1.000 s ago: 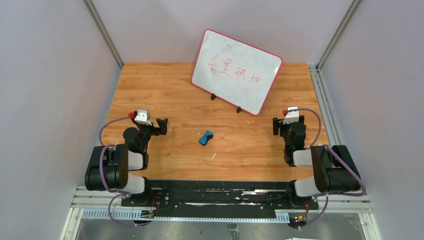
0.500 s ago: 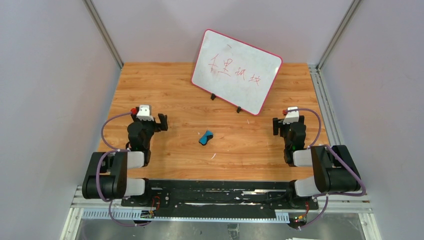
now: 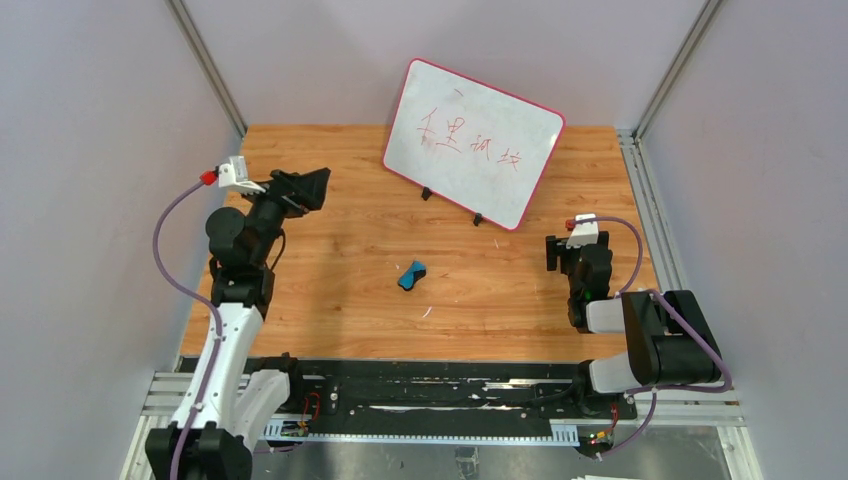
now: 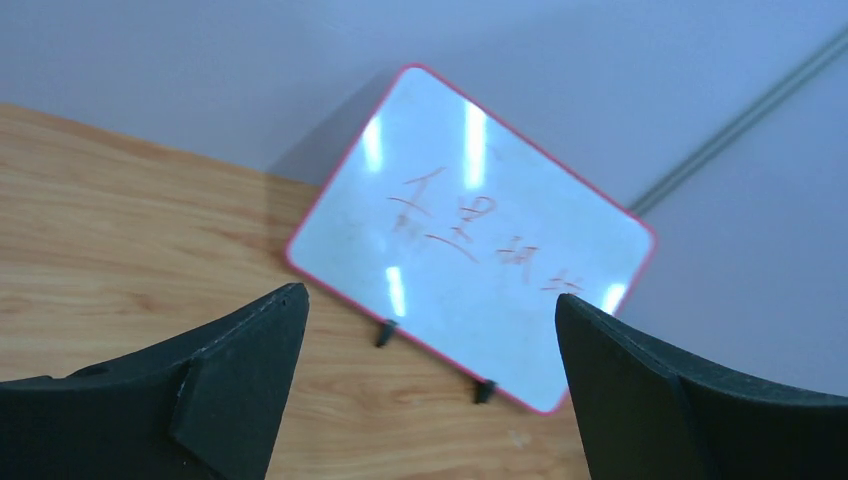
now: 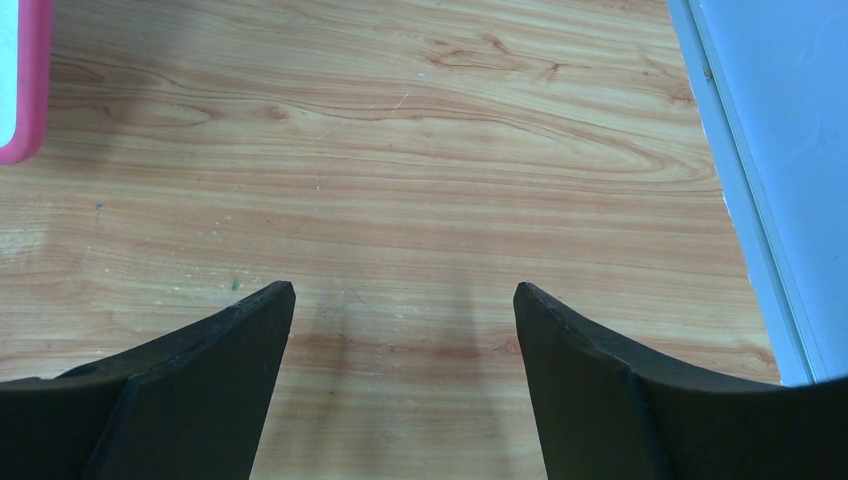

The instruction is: Erase the whiteboard

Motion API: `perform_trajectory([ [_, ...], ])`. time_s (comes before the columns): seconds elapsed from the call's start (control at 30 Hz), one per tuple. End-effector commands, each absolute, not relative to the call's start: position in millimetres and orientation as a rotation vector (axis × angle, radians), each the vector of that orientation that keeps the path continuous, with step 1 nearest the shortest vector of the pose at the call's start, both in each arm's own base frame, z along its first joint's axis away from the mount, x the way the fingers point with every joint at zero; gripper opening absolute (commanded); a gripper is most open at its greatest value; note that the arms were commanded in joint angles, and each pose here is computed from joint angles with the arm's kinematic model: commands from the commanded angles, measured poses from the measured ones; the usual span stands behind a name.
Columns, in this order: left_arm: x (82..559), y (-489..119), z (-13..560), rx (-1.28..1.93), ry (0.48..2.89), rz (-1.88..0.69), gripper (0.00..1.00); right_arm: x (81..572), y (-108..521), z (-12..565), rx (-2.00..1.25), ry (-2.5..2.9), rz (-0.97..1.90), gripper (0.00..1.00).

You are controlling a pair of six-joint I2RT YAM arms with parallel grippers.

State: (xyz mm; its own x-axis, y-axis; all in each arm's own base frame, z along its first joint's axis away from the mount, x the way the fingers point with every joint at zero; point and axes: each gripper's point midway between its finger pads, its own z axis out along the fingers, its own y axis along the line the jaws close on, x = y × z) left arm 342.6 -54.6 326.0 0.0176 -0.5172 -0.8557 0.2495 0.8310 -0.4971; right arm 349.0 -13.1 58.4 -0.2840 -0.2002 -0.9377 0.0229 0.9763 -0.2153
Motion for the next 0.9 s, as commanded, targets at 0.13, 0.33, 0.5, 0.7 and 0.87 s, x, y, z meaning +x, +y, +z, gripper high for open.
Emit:
perform_trajectory([
  [0.13, 252.4, -119.8, 400.3, -0.084, 1.127, -1.269, 0.98, 356.3, -18.2, 70.0, -0.096, 1.812, -0.226, 0.82],
  [0.33, 231.8, -148.3, 415.5, 0.159, 1.095, -1.430, 0.98, 356.0, -17.9, 69.6, -0.096, 1.813, -0.224, 0.82],
  [0.5, 245.3, -164.7, 406.4, 0.220, 1.214, -1.485, 0.98, 356.3, -17.7, 69.9, -0.096, 1.812, -0.223, 0.82],
  [0.7, 257.4, -180.7, 402.8, 0.241, 1.250, -1.564, 0.23, 356.3, -17.6, 69.9, -0.096, 1.812, -0.222, 0.82],
  [0.87, 302.6, -204.4, 355.0, 0.262, 1.607, -1.326, 0.00, 356.1, -17.5, 69.6, -0.097, 1.813, -0.222, 0.81],
])
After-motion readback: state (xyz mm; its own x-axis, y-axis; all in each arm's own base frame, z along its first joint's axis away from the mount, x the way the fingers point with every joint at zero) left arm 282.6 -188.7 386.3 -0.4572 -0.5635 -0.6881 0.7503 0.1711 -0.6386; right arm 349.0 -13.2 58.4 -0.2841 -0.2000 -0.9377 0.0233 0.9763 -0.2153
